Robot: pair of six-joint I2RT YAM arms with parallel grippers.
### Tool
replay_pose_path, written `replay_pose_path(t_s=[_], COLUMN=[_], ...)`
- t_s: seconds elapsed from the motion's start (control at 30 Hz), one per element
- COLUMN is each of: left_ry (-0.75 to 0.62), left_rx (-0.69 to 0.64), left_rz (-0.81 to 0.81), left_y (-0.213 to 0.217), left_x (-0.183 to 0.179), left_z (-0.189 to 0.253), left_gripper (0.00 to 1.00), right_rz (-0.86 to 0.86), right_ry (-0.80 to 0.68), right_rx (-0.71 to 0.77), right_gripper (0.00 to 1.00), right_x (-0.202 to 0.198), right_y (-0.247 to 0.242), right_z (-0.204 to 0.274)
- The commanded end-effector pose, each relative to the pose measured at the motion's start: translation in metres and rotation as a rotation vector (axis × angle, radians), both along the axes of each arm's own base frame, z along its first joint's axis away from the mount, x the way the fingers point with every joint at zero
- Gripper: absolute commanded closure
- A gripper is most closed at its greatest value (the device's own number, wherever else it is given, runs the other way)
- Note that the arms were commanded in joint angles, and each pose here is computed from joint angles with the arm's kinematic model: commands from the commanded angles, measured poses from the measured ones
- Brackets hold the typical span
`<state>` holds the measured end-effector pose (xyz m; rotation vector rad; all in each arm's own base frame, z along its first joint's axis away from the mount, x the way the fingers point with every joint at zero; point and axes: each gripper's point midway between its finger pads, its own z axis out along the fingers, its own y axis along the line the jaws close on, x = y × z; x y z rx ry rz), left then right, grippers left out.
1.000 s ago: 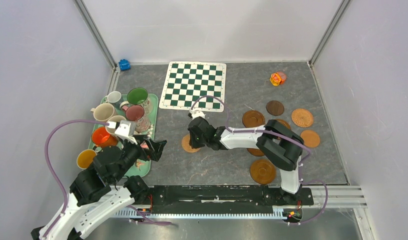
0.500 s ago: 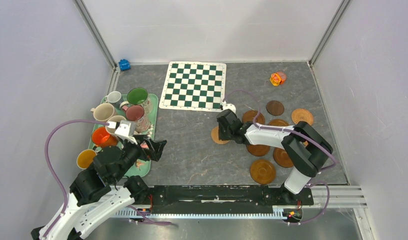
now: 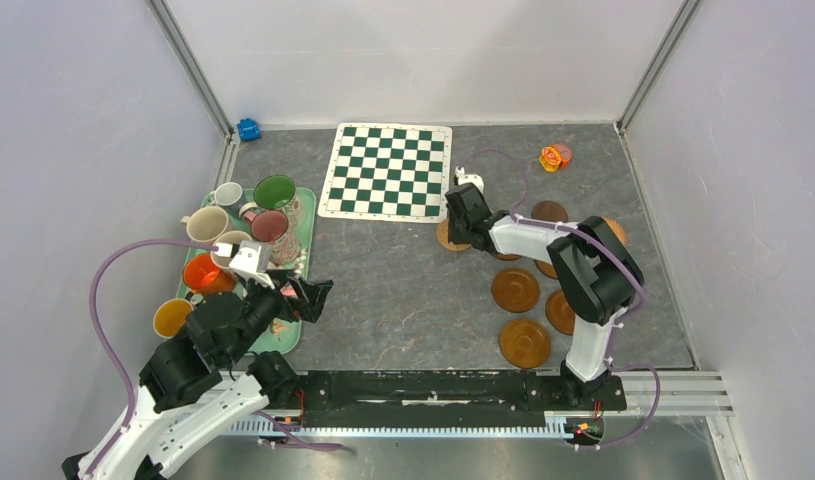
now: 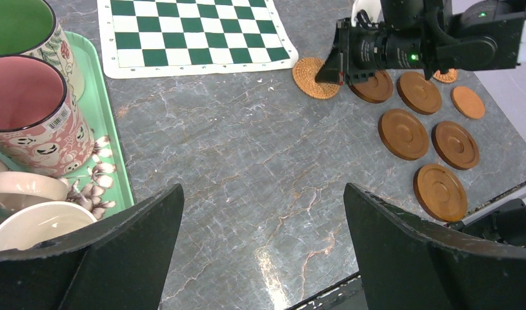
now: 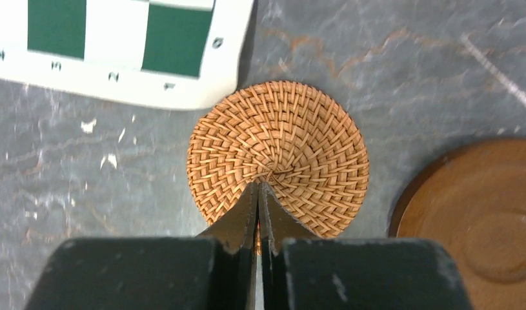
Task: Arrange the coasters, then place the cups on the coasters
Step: Move the coaster to the center of the board.
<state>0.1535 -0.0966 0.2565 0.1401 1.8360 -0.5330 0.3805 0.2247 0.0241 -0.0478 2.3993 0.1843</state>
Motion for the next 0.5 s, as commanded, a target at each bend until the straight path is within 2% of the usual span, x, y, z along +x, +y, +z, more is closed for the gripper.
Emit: replay_pose_path(t_s=[0.0,0.47], left_ry=[-0.018,-0.009], left_rx=[-0.009,0.003], left_rz=[-0.006,0.007], left_y=[-0.003,-0.003], left_x=[0.002,0.005], left_z=[0.004,0.002], left_gripper=[0.00,0.00], right_rz=[-0.041,-0.171], right_ry=[0.085,0.102], right_rx=[-0.119,-0.098], right_gripper=[1.00,1.00], right_x=[0.008,0.071], right_y=[-0.034,-0.090], right_z=[-0.031,-0.034])
